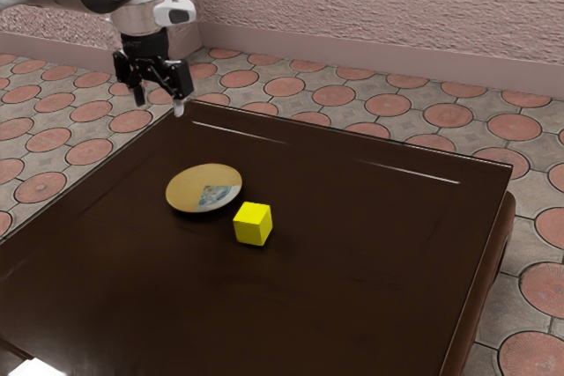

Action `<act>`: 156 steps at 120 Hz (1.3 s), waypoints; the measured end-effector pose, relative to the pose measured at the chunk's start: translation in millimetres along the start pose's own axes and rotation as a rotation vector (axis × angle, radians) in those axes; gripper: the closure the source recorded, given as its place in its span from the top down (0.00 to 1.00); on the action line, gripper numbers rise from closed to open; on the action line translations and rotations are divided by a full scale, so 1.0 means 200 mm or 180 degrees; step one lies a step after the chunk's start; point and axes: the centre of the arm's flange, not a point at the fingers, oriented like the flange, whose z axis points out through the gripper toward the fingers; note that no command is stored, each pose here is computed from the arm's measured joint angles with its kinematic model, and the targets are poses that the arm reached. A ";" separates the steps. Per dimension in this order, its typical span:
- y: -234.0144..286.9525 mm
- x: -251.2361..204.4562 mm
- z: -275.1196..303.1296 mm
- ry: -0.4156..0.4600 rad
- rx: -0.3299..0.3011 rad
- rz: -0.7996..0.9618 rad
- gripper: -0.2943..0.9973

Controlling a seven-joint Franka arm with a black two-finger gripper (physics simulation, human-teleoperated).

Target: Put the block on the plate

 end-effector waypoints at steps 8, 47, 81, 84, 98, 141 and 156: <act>-0.27 0.00 0.03 0.0009 0.0030 -0.0228 0.77; -0.01 0.07 0.47 -0.0122 -0.0005 0.0091 0.77; 0.44 0.19 0.84 -0.0182 -0.0030 0.0319 0.77; 0.49 0.19 0.86 -0.0178 -0.0032 0.0346 0.77; 0.64 0.18 1.00 -0.0150 -0.0091 0.0346 0.77; 0.67 0.33 1.24 -0.0038 -0.0233 0.0019 0.77; 0.62 0.39 1.28 -0.0011 -0.0208 -0.0032 0.77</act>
